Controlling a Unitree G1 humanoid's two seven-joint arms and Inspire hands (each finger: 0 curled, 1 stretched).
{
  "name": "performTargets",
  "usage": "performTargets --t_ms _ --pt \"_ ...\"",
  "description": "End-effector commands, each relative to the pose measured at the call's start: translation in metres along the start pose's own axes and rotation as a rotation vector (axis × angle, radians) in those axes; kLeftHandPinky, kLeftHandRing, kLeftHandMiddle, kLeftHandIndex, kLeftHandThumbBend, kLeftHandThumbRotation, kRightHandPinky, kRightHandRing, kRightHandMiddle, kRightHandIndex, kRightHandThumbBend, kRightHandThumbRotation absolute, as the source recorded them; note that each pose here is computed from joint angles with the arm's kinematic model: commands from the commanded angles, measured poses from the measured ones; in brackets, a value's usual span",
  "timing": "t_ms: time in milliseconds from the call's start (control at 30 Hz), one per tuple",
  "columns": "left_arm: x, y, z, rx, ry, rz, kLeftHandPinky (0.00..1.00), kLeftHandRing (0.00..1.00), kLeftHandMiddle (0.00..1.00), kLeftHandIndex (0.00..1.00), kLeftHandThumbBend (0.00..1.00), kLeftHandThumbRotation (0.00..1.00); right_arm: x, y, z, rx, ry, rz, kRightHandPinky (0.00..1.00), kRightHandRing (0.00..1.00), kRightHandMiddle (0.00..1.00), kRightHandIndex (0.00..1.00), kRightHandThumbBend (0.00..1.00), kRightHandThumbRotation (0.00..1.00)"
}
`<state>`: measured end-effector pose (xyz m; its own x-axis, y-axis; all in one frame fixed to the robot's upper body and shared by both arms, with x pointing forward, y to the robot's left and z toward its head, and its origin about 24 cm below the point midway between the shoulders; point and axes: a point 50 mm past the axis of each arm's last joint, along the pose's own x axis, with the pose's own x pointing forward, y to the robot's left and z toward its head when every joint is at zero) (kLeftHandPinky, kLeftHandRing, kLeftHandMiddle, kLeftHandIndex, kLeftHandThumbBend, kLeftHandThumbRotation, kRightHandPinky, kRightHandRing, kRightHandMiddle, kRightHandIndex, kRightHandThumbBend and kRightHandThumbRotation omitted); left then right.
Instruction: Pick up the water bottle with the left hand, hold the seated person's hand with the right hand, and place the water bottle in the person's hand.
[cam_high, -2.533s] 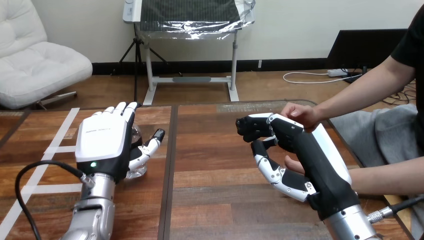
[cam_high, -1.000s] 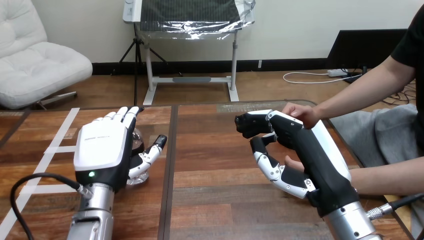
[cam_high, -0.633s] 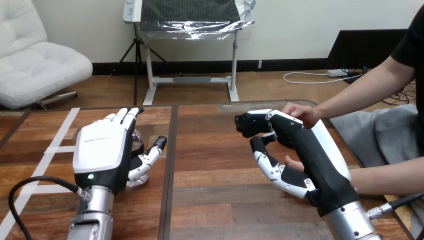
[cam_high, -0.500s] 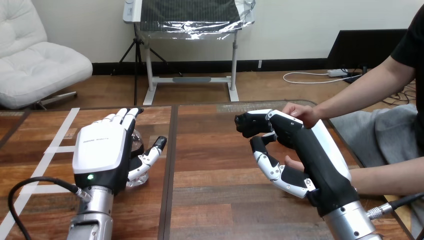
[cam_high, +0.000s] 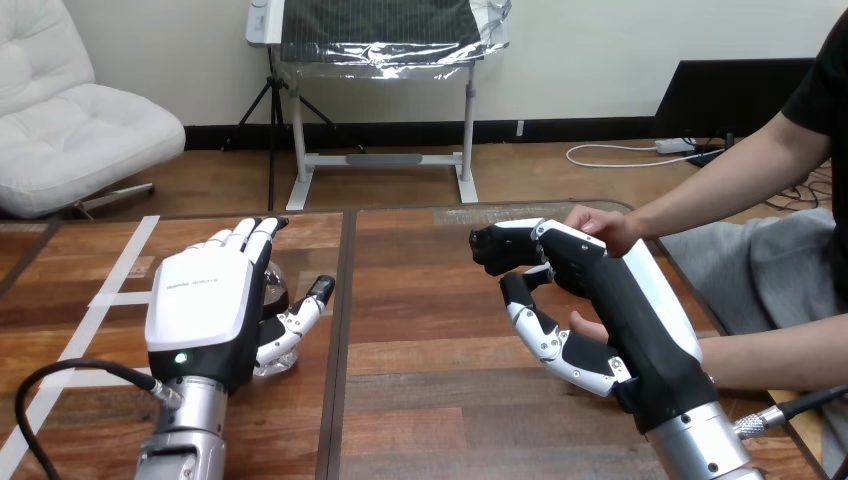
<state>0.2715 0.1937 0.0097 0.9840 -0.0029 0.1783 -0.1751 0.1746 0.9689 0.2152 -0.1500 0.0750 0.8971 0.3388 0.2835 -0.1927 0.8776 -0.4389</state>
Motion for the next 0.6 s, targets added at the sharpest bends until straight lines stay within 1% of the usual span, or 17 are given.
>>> performTargets --t_ms 0,100,133,233,400,567 --pt "0.0061 0.0141 0.0016 0.017 -0.044 0.084 0.82 0.87 0.89 0.88 0.49 1.00 0.0162 -0.0087 0.0140 -0.030 -0.092 -0.017 0.55 0.67 0.69 0.69 0.15 0.00" --pt "0.0054 0.0143 0.0020 0.021 -0.047 0.111 0.85 0.90 0.93 0.91 0.49 1.00 0.0163 -0.0087 0.0142 -0.030 -0.092 -0.018 0.55 0.67 0.69 0.69 0.15 0.00" --pt "0.0053 0.0142 0.0020 0.022 -0.047 0.124 0.89 0.93 0.95 0.94 0.49 1.00 0.0163 -0.0087 0.0142 -0.030 -0.094 -0.018 0.55 0.67 0.69 0.69 0.15 0.00" --pt "0.0050 0.0137 0.0022 0.024 -0.046 0.138 0.94 0.97 0.98 0.97 0.49 1.00 0.0162 -0.0087 0.0139 -0.029 -0.096 -0.018 0.55 0.67 0.69 0.69 0.15 0.00" --pt "0.0044 0.0140 0.0024 -0.012 -0.042 0.199 0.98 0.99 0.99 0.99 0.51 1.00 0.0162 -0.0084 0.0139 -0.028 -0.093 -0.020 0.55 0.67 0.69 0.69 0.16 0.00" --pt "0.0054 0.0139 0.0021 -0.025 -0.030 0.251 0.99 1.00 1.00 1.00 0.52 1.00 0.0163 -0.0083 0.0140 -0.034 -0.089 -0.016 0.55 0.68 0.69 0.69 0.16 0.00"
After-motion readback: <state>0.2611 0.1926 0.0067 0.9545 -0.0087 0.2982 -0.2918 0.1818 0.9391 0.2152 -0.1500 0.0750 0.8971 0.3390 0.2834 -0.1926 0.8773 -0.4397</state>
